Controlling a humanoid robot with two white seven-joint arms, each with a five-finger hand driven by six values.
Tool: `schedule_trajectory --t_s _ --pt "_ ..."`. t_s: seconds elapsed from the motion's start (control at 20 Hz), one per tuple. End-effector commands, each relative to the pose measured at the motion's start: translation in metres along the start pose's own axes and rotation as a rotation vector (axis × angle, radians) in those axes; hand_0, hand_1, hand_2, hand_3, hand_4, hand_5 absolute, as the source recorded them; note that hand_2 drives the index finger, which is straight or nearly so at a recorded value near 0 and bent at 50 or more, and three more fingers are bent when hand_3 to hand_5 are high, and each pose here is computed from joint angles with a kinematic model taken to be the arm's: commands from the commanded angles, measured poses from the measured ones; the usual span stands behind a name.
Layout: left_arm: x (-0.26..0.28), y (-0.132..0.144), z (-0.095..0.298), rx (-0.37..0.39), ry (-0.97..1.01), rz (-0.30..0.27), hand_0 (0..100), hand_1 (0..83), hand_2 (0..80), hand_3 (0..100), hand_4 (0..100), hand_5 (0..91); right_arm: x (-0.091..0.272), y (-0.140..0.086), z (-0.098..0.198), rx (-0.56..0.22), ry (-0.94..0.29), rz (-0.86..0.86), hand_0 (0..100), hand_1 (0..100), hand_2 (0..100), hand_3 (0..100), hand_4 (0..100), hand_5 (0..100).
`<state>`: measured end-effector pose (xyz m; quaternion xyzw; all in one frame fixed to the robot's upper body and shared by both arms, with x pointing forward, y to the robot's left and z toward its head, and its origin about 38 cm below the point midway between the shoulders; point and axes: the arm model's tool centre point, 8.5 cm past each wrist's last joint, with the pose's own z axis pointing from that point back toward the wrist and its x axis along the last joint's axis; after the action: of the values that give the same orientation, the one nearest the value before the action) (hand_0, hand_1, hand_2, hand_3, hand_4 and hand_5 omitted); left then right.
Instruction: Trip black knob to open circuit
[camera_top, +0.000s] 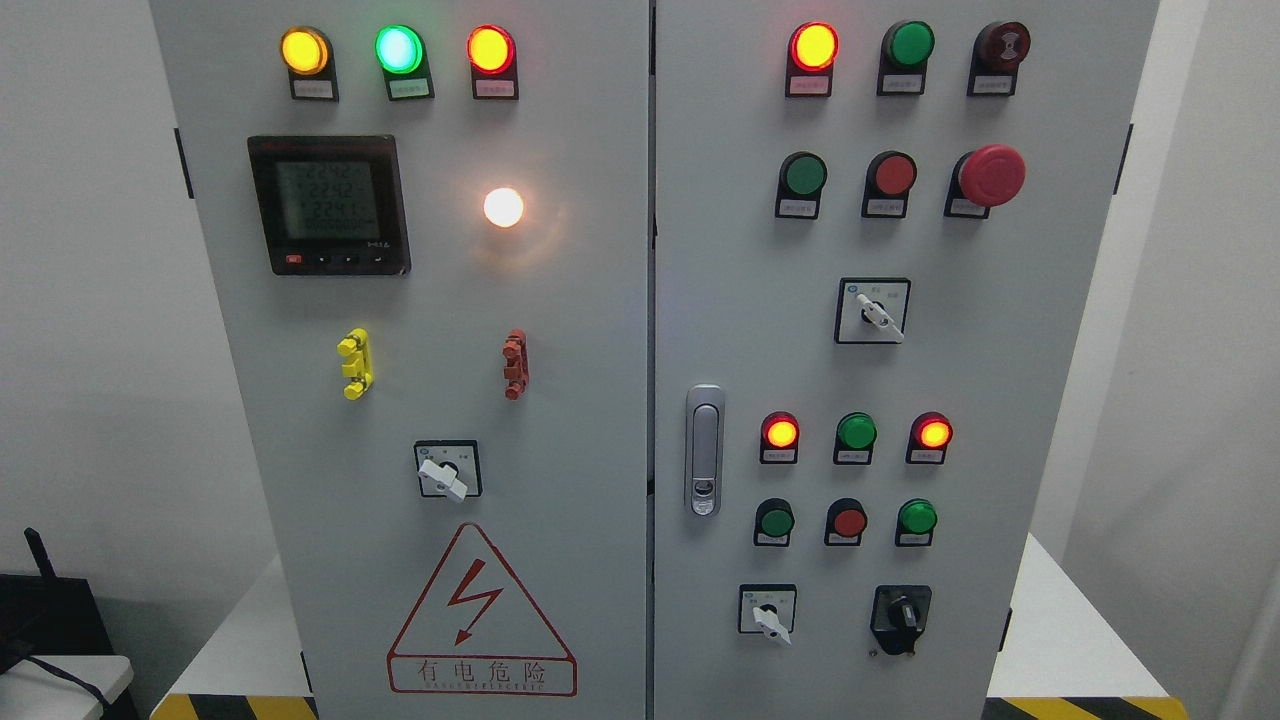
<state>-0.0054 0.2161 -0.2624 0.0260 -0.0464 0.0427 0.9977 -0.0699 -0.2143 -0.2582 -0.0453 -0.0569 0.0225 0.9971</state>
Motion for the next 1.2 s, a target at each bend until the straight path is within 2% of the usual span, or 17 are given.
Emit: schedule_trajectory --t_s 0.0,0.45,0.7,0.85,1.15 --pt "0.005 -0.001 0.000 -0.005 -0.009 -0.032 12 38.9 0.0 0 0 0.0 0.000 0.001 0.000 0.009 0.000 0.019 17 24 0 2 10 17" --pt "0.005 -0.001 0.000 -0.005 -0.009 -0.034 12 38.9 0.0 0 0 0.0 -0.004 0.002 0.001 0.013 -0.004 0.019 17 24 0 3 12 16" --pt "0.005 -0.001 0.000 -0.005 -0.009 -0.032 12 38.9 0.0 0 0 0.0 -0.013 0.004 0.007 0.016 -0.035 0.013 17 27 0 7 17 17" --pt "0.005 -0.001 0.000 -0.005 -0.009 -0.032 12 38.9 0.0 0 0 0.0 -0.006 0.005 0.012 0.016 -0.109 -0.001 18 30 0 9 18 15" --pt "0.006 -0.001 -0.001 -0.005 -0.011 -0.034 12 38.9 0.0 0 0 0.0 -0.008 0.002 0.039 0.010 -0.337 -0.021 20 34 0 17 23 12"
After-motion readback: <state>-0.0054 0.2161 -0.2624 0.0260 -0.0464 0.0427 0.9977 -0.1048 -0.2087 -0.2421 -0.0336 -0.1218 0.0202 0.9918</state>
